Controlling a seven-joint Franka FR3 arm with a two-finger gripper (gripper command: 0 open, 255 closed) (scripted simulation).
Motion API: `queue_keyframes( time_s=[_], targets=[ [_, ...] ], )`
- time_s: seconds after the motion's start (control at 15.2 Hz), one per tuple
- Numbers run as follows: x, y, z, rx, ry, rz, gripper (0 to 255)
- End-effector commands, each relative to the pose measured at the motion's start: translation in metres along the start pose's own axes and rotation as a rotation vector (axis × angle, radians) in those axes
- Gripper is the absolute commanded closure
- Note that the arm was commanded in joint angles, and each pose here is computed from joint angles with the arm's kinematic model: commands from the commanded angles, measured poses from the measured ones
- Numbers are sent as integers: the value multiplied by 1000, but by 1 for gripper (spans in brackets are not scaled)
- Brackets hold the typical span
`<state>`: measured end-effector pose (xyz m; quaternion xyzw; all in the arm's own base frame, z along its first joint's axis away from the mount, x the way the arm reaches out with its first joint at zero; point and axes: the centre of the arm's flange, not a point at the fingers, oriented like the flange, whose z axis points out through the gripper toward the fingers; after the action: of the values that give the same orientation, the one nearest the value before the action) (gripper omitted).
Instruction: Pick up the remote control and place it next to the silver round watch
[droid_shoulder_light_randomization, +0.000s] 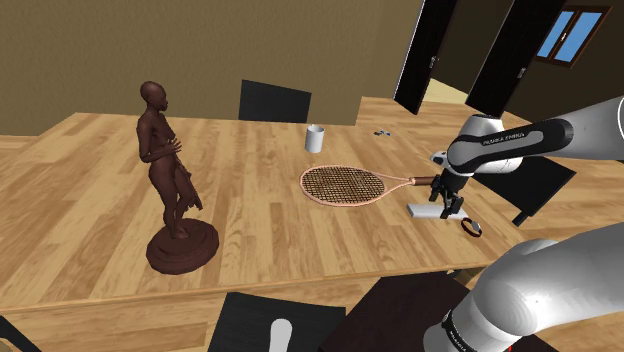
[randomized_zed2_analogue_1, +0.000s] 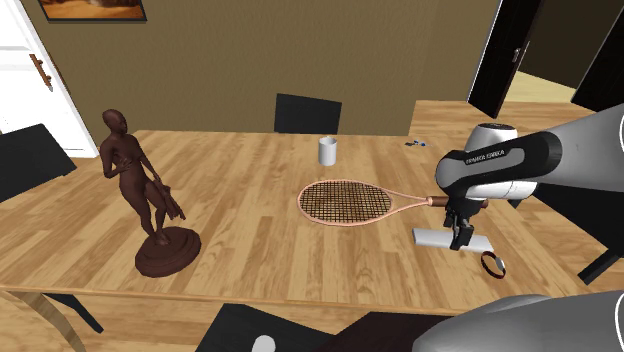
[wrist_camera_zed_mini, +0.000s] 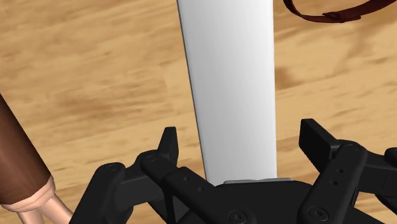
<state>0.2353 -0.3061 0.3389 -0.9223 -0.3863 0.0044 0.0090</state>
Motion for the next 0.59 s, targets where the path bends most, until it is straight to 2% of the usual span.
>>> queue_keyframes(
  time_s=[0.0, 0.26, 0.53],
  targets=[
    [0, 0, 0, 0, 0, 0, 0],
    [0, 0, -50, 0, 0, 0, 0],
    [0, 0, -50, 0, 0, 0, 0]
  ],
)
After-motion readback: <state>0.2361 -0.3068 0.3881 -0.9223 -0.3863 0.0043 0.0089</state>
